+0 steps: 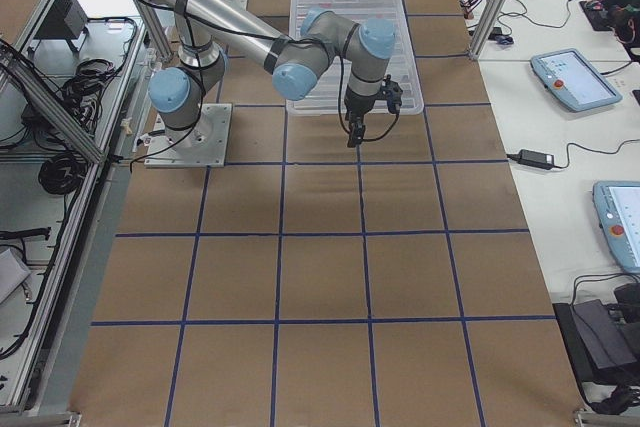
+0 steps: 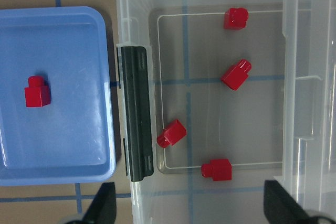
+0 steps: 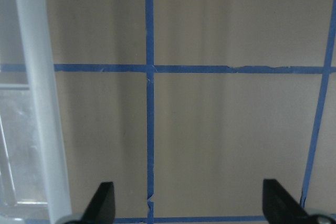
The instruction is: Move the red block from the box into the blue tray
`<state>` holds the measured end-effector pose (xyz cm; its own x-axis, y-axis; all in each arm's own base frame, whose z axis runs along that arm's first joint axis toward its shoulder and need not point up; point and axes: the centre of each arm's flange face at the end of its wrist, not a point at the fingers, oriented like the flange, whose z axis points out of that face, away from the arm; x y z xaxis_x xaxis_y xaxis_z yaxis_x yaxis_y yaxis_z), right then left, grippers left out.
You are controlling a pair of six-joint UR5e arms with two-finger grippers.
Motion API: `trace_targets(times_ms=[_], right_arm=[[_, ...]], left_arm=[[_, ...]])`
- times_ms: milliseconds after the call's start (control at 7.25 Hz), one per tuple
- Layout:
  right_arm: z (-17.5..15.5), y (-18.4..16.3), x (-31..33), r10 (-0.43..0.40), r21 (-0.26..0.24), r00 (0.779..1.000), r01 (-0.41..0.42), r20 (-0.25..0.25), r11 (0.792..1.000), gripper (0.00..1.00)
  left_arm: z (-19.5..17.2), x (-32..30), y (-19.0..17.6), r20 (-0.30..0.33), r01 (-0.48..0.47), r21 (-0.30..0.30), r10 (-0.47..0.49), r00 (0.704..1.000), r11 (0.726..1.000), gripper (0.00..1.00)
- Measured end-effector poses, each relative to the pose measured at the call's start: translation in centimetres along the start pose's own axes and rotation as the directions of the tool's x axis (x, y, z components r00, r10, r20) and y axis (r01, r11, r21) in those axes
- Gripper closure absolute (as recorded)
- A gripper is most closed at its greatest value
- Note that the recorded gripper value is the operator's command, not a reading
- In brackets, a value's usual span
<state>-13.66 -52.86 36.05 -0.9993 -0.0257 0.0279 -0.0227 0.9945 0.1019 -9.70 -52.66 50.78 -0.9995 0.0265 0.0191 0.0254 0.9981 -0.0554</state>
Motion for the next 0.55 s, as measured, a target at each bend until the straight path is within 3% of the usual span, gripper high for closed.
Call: trace_targets(times_ms=[552], right_arm=[[0.7, -0.4, -1.6, -0.021, -0.006, 0.999, 0.021, 0.034, 1.0, 0.0]], left_arm=[[0.5, 0.0, 0.2, 0.005, 0.0, 0.025, 0.0, 1.0, 1.0, 0.0]])
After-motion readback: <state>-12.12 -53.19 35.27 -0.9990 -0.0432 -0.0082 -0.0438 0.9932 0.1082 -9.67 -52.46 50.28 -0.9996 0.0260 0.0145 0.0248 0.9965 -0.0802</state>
